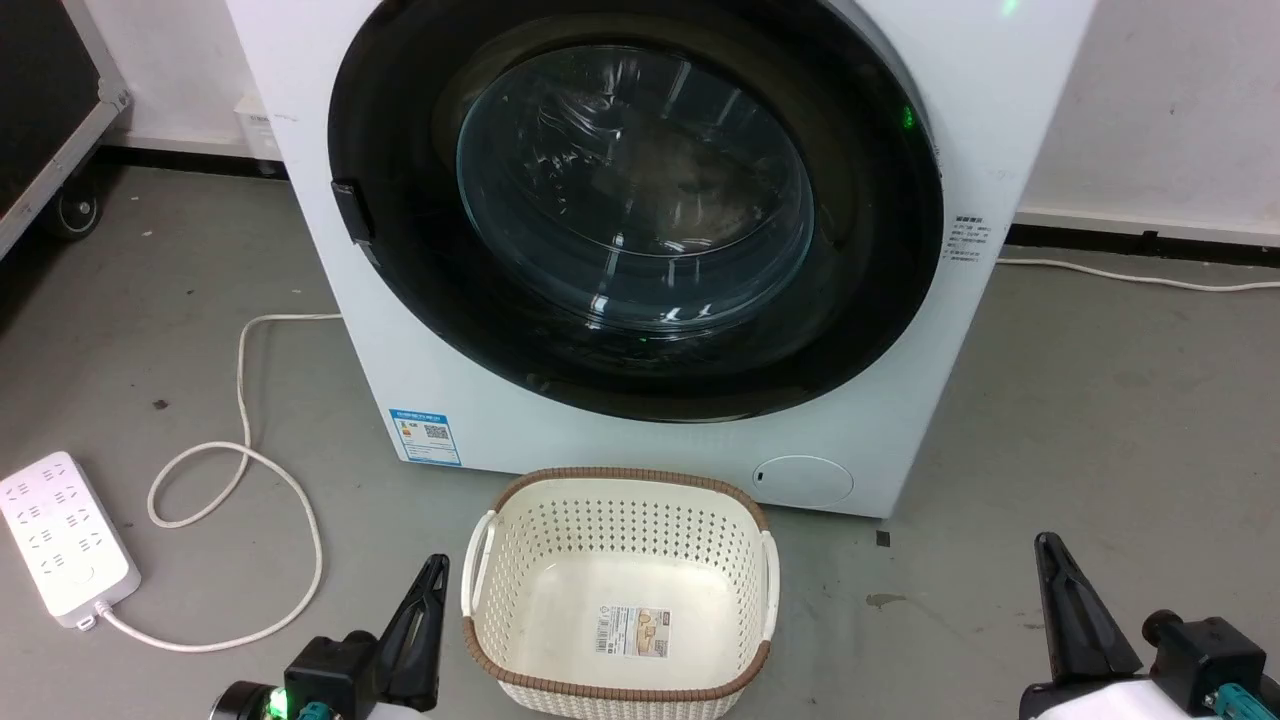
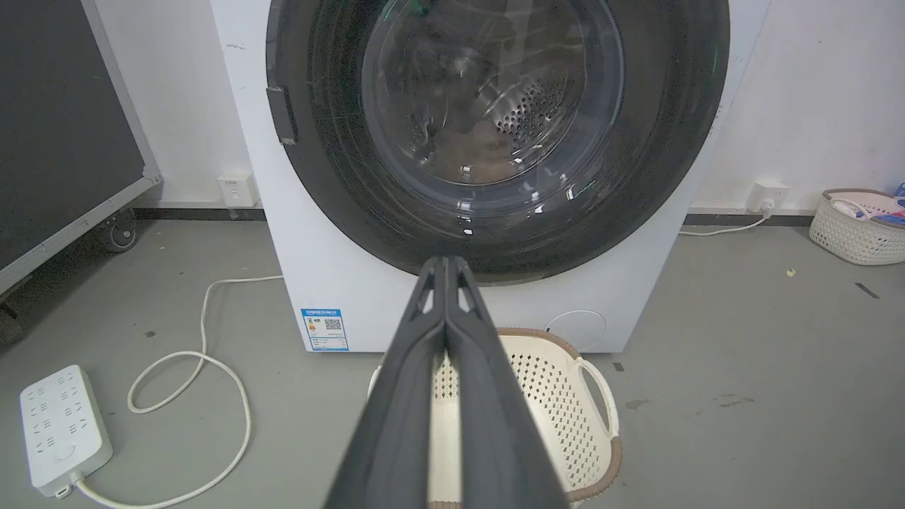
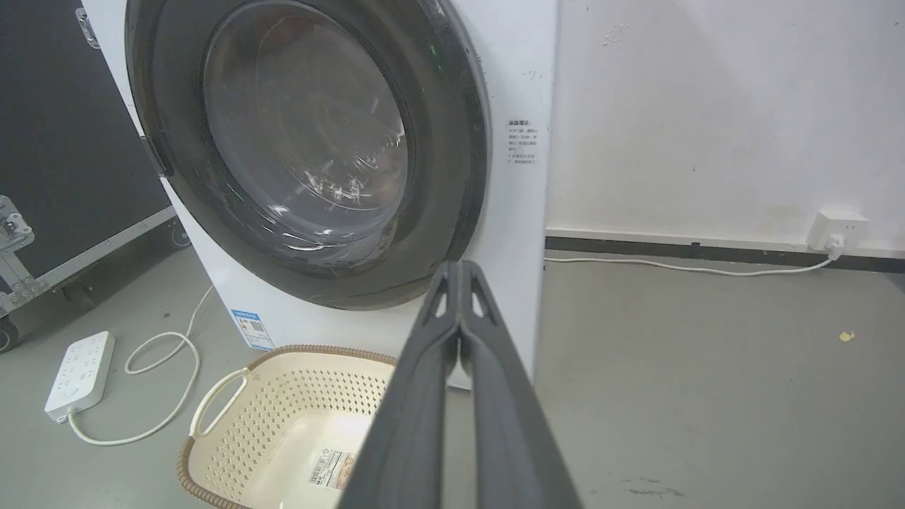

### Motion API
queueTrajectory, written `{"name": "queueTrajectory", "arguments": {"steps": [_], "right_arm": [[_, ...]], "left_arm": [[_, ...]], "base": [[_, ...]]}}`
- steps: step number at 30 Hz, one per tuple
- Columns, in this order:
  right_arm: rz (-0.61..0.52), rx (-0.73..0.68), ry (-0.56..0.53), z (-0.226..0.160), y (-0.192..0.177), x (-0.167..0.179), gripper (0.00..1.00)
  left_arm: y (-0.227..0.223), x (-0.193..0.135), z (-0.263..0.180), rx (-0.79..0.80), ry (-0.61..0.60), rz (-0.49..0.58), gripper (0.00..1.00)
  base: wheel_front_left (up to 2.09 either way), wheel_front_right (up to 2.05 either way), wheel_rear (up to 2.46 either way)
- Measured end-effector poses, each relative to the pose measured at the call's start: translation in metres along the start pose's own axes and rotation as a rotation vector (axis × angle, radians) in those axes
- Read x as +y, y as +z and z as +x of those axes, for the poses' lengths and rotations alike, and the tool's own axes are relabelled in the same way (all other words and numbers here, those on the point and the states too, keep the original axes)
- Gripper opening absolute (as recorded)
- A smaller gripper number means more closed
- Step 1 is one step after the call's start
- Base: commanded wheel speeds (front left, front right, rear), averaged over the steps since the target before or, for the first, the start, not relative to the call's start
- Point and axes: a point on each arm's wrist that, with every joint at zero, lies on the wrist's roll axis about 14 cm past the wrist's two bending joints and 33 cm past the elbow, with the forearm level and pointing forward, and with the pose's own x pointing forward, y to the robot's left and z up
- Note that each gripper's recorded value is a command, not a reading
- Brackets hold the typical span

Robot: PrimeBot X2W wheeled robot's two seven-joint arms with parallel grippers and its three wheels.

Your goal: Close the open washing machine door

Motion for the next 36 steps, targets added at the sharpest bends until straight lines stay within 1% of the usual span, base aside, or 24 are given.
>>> {"name": "queueTrajectory", "arguments": {"steps": [36], "right_arm": [[-0.046, 0.053, 0.017, 0.0015, -0.0006, 0.0040, 0.00]], "left_arm": [[0.0043, 0.0044, 0.0091, 0.036, 0.034, 0.034, 0.00]], "base": [[0.00, 0.00, 0.00]]}}
